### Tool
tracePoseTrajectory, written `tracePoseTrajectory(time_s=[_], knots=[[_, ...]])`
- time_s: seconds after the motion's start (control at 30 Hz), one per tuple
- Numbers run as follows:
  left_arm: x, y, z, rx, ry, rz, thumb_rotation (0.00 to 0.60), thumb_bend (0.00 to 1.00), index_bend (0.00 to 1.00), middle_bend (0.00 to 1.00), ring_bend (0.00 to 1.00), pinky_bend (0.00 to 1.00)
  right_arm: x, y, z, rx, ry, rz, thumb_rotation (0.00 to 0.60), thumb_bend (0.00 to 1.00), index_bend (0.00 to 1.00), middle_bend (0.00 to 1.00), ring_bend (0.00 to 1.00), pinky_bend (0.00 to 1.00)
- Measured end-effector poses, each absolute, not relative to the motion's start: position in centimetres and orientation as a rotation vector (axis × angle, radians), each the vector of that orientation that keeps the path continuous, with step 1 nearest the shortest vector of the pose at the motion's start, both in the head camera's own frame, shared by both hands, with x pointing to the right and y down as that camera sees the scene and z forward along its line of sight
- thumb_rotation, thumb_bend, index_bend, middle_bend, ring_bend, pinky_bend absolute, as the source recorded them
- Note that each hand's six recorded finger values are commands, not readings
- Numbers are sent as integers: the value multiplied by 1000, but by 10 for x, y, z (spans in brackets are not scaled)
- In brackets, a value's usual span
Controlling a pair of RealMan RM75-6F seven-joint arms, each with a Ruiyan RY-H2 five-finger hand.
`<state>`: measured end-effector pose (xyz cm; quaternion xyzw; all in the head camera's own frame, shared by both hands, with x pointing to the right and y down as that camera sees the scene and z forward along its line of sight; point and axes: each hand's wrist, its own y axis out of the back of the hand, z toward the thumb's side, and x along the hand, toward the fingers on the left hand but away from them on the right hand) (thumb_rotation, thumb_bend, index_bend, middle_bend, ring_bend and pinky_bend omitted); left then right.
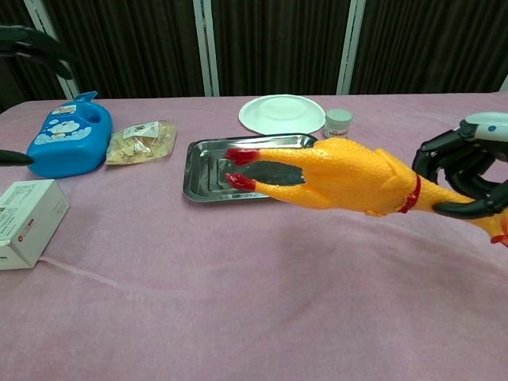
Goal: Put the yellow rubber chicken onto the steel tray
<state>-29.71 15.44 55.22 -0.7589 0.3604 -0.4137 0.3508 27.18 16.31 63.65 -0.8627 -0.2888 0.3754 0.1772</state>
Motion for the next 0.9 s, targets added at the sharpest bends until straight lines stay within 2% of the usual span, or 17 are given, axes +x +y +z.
tracePoseTrajectory(time_s=[0.47,0.9], knots=[[-185,146,575,-2179,800,-1018,600,65,176,196,98,45,237,155,634,-2403,-810,1041,600,439,918,722,744,871],[-130,148,587,-2249,747,-1017,600,79,193,197,98,45,222,154,630,-2408,-794,1027,600,438,918,722,744,871]])
